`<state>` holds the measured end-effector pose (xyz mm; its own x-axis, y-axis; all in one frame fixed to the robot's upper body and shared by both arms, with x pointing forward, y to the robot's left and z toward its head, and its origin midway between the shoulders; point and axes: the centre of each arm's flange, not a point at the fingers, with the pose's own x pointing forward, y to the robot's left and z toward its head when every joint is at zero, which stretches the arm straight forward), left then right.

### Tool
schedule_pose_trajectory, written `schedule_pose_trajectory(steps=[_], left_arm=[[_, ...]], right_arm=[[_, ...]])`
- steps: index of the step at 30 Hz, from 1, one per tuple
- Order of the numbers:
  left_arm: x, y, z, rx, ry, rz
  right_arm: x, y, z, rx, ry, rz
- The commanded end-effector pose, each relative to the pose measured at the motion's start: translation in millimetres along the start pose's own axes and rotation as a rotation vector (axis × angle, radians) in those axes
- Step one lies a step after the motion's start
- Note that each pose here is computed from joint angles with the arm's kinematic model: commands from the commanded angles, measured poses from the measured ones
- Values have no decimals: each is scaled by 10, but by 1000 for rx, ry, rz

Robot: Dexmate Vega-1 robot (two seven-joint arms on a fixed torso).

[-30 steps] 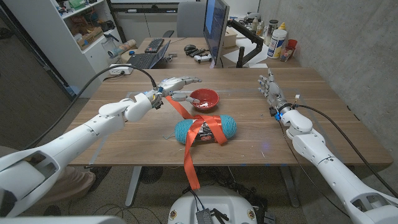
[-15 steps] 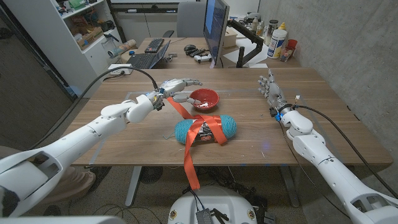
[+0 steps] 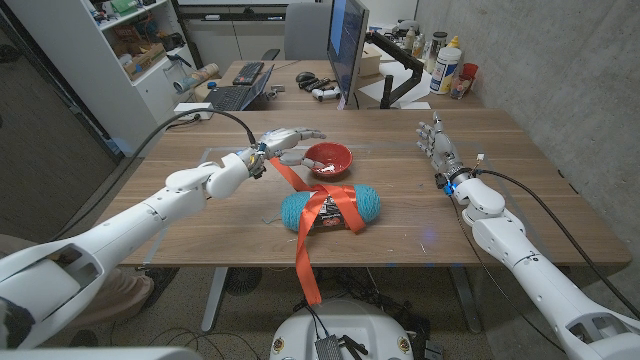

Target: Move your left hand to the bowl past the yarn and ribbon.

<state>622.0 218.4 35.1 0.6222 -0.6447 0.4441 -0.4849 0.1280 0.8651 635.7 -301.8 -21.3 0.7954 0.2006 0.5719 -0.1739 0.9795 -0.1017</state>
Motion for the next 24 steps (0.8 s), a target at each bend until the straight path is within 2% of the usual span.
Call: schedule_pose_trajectory(steps=[1, 14, 24], left_arm=[[-26, -117, -14, -19, 21, -14], [-2, -172, -51, -26, 28, -25], [99, -185, -73, -24, 22, -32]], right_arm=[[6, 0, -17, -3, 2, 8], [41, 41, -39, -3, 9, 10], [90, 70, -12, -3, 6, 14]])
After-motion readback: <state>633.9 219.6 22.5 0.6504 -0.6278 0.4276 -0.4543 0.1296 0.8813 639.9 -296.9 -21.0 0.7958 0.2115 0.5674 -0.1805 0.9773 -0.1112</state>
